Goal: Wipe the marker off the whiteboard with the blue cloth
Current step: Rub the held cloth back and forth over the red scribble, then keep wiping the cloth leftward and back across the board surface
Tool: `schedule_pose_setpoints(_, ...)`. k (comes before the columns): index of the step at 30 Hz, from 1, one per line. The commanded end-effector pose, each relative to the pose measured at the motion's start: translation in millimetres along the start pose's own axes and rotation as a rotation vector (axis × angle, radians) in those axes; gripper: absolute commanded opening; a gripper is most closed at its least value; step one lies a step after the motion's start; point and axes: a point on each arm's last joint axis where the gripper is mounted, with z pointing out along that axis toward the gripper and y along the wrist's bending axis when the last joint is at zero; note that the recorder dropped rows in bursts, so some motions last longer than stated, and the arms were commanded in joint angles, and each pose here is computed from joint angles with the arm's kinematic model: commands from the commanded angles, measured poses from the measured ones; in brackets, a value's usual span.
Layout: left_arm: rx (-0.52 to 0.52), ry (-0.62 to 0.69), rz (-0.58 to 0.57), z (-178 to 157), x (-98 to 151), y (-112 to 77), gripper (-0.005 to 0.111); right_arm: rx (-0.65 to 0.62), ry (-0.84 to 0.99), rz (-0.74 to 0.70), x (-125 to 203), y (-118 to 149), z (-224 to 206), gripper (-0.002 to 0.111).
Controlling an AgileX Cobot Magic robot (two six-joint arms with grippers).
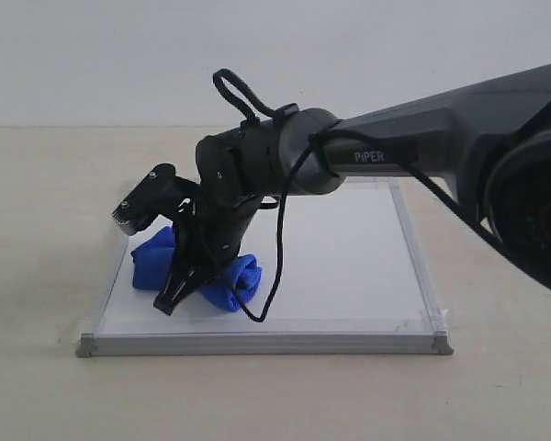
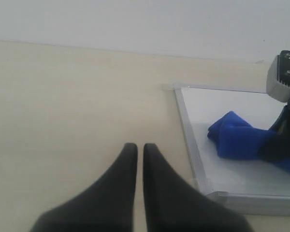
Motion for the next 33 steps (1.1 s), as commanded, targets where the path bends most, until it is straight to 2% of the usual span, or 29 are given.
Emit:
schedule_pose_setpoints(1, 0.009, -0.010, -0.007, -1, -2, -0.7, 0.004, 0.253, 0.187, 0.184, 35, -45, 14, 0.000)
schedule_pose_setpoints(4, 0.009, -0.010, -0.007, -1, -2, -0.7, 0.004, 0.463, 0.303, 0.231, 55, -76, 8, 0.000)
schedule_pose_setpoints(6, 0.009, -0.010, -0.007, -1, -2, -0.7, 0.004, 0.513, 0.387, 0.217, 64, -83, 4, 0.000)
schedule_pose_setpoints(8, 0.009, -0.010, -0.007, -1, -2, -0.7, 0.004, 0.503, 0.443, 0.196, 68, -82, 3, 0.000)
schedule_pose_setpoints(11, 0.009, -0.010, -0.007, -1, -2, -0.7, 0.004, 0.349, 0.430, 0.161, 62, -63, 6, 0.000)
schedule_pose_setpoints(14, 0.009, -0.010, -0.007, -1, -2, -0.7, 0.004, 0.114, 0.315, 0.126, 45, -34, 11, 0.000)
schedule_pose_setpoints(17, 0.009, -0.010, -0.007, -1, -2, -0.7, 0.004, -0.136, 0.207, 0.031, 30, -3, 13, 0.000)
schedule_pose_setpoints(20, 0.009, -0.010, -0.007, -1, -2, -0.7, 0.004, -0.224, 0.141, 0.041, 24, 5, 12, 0.000)
schedule_pose_setpoints(24, 0.009, -0.010, -0.007, -1, -2, -0.7, 0.004, -0.111, 0.148, 0.071, 31, -19, 13, 0.000)
schedule_pose_setpoints(29, 0.009, -0.010, -0.007, -1, -2, -0.7, 0.004, 0.242, 0.220, 0.254, 53, -76, 8, 0.000)
schedule_pose_setpoints(31, 0.009, -0.010, -0.007, -1, -2, -0.7, 0.004, 0.326, 0.249, 0.286, 59, -88, 5, 0.000)
schedule_pose_setpoints(33, 0.009, -0.010, -0.007, -1, -2, -0.7, 0.004, 0.336, 0.260, 0.282, 60, -88, 4, 0.000)
